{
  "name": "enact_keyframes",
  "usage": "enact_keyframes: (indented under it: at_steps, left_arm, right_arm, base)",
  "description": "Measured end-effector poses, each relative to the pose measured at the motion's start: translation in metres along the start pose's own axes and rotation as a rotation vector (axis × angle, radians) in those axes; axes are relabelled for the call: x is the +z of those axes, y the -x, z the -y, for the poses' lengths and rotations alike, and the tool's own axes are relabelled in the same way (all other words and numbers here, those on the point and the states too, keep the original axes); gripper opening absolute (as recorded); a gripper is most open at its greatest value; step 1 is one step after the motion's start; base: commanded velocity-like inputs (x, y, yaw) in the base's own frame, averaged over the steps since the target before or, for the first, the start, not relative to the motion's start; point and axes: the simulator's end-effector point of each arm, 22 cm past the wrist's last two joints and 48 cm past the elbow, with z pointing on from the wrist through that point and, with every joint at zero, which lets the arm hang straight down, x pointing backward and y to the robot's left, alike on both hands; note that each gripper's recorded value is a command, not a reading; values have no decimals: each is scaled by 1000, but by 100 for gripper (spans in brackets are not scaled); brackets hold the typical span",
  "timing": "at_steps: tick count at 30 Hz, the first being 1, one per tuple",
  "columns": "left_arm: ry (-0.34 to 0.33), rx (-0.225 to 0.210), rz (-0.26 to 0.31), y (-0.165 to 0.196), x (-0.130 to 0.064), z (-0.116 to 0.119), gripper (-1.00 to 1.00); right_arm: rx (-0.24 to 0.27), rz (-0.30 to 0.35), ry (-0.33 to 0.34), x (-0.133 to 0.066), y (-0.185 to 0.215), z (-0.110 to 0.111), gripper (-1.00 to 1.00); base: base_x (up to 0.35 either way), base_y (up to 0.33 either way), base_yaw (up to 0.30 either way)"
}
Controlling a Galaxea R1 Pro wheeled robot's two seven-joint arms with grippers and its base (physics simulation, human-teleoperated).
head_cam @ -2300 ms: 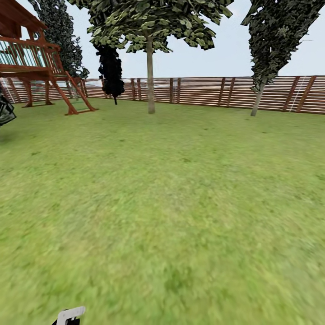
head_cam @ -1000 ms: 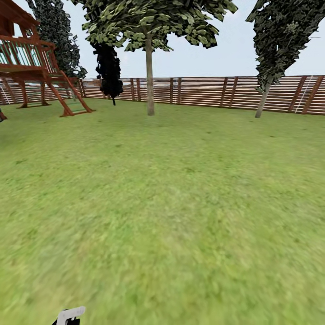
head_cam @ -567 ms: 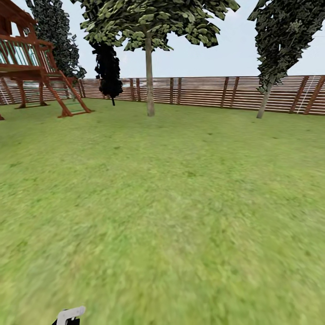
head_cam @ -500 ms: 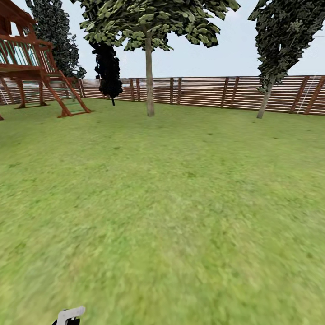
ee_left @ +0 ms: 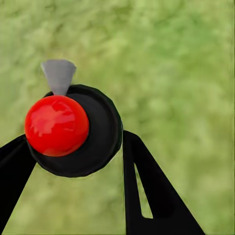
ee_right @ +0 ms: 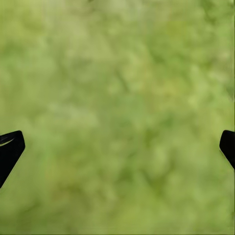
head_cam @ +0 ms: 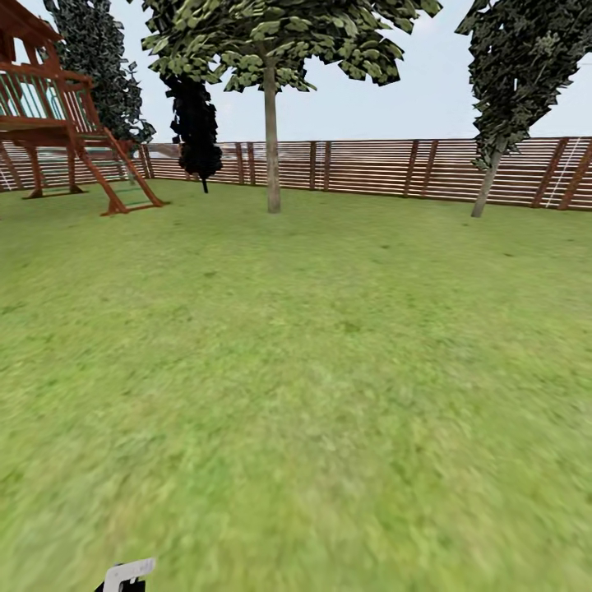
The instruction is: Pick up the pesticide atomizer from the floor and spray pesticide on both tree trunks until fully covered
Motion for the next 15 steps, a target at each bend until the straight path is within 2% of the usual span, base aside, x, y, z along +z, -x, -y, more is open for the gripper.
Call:
enact_keyframes:
  at_steps: [15]
  left_arm:
    - [0,0,0,0,0,0,-100]
  right_arm:
    - [0,0,0,0,0,0,100]
  base:
    - [339,0,0]
